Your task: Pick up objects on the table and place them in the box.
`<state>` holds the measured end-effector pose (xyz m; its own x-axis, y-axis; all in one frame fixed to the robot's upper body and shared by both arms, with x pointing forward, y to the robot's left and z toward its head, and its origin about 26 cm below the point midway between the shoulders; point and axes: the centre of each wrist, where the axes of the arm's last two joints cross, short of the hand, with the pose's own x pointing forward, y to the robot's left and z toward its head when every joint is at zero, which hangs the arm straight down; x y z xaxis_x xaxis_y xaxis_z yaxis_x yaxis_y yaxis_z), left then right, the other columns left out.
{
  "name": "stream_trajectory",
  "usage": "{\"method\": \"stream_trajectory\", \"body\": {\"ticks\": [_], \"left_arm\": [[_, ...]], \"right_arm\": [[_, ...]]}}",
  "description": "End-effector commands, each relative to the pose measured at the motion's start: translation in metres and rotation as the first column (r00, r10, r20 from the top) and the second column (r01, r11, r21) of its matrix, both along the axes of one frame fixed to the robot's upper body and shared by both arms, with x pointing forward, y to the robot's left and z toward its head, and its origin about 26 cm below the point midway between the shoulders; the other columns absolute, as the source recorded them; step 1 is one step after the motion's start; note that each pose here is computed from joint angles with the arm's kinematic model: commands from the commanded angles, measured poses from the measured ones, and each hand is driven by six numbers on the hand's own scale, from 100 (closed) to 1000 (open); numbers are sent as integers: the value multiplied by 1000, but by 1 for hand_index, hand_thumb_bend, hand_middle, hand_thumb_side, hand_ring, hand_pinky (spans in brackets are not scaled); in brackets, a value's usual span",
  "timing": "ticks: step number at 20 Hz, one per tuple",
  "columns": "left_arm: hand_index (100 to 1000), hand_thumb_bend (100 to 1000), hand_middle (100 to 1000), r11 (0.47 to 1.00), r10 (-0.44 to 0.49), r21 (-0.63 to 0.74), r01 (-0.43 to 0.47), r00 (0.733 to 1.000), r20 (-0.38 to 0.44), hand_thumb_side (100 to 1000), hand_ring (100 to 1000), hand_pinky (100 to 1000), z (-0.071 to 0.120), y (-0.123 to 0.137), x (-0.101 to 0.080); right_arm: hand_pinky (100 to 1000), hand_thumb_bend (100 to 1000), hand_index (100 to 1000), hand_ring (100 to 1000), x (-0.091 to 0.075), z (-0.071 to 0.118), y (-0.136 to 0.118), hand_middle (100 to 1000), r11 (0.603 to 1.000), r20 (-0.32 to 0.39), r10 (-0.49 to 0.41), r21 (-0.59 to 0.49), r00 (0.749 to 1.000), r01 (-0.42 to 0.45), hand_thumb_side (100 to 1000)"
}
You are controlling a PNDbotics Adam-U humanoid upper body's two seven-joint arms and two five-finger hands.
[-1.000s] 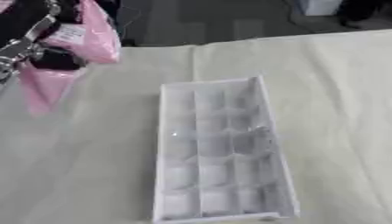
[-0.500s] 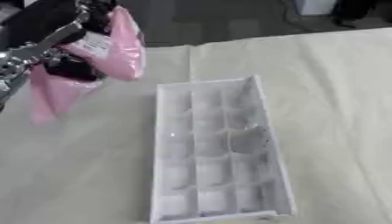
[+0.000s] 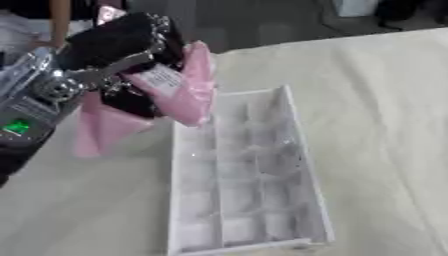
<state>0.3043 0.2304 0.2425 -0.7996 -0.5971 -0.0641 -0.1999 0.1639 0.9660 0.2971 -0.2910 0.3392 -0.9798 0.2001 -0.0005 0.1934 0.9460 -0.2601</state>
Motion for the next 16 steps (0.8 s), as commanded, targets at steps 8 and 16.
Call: {"method": "stream_trajectory", "body": {"ticks": [8,16], "left_arm": [[448,220,400,985,-168,-53,165,983,-71,535,286,100,4,-28,-2],[482,245,465,973,-224,-68,219,971,-82,602,342,171,8,-38,-2]], "right_arm": [[645,100,758,754,-5,11,1,764,1000,31,-1,-21,1000,1,912],[645,100,757,754,-5,11,1,764,1000,24,0,-20,1000,1,925]]}}
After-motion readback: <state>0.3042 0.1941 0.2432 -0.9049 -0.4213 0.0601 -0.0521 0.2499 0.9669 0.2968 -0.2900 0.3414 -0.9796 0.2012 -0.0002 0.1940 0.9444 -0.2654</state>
